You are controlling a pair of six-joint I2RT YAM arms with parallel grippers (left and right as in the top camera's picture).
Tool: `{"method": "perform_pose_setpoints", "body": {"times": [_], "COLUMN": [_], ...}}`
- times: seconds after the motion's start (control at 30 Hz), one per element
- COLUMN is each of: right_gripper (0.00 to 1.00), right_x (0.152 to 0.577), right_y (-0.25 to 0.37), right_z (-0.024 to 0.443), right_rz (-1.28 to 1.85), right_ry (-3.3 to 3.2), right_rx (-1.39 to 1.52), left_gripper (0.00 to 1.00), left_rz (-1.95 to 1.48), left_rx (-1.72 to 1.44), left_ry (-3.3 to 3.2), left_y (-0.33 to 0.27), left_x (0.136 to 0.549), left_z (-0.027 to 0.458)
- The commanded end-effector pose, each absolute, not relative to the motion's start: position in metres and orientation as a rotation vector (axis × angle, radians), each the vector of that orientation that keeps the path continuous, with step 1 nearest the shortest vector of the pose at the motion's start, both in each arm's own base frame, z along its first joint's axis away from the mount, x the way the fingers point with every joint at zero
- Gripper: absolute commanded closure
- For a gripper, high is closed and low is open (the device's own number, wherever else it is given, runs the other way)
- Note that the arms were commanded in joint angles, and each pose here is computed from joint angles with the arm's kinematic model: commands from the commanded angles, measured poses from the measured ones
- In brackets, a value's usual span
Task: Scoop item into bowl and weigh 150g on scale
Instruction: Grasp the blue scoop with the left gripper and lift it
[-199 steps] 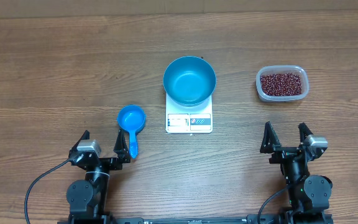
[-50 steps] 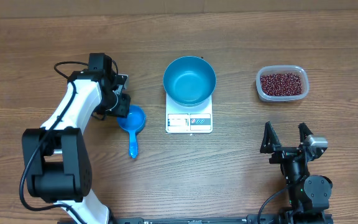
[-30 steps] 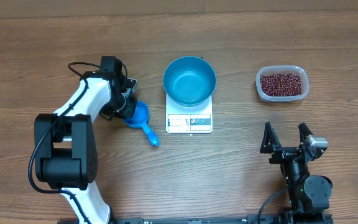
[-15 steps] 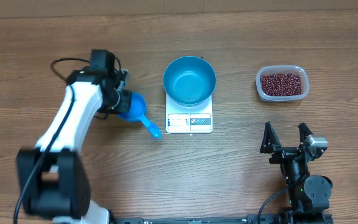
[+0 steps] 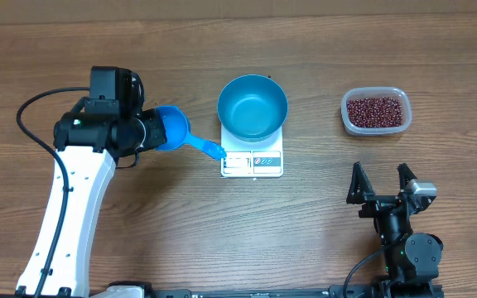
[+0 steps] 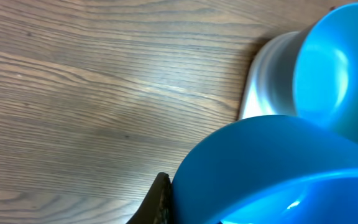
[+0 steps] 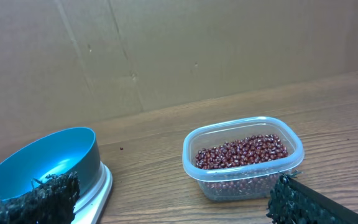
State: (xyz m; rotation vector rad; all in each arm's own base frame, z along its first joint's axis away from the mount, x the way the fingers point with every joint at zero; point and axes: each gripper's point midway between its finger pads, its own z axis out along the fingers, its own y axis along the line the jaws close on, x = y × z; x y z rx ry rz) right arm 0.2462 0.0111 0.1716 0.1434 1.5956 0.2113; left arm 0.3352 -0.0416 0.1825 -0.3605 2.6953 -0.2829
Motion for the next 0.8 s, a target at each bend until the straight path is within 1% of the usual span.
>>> {"method": "perform_pose_setpoints", "body": {"times": [0.0,0.47,0.6,0.77], "right_gripper": [0.00,0.00,0.00,0.00], "right_x": [0.246,0.246,0.246,0.245], "right_y": [0.010,0.011,0.020,0.022], "right_z": [0.170,0.172,0.170,0.170], "right_rz": [0.201,0.209,0.285,0.431], "right_ry": [1.590,1.584,1.594,1.586], "right_rx": [0.142,0.142,0.138,0.266], "left_gripper": [0.96,0.96,0.96,0.96], "left_rz": [-0.392,-0.519,-0.528,-0.569], "left_rx": [-0.420,-0.440,-0.447,-0.447], "left_ry": [2.644,2.653,2.647,2.636], "left_y": [-0.052,-0.068,-0.071,-0.078], "left_x": [0.334,0.328,0.329,0.331], "left_z": [0.201,0.205,0.206,0.209]}}
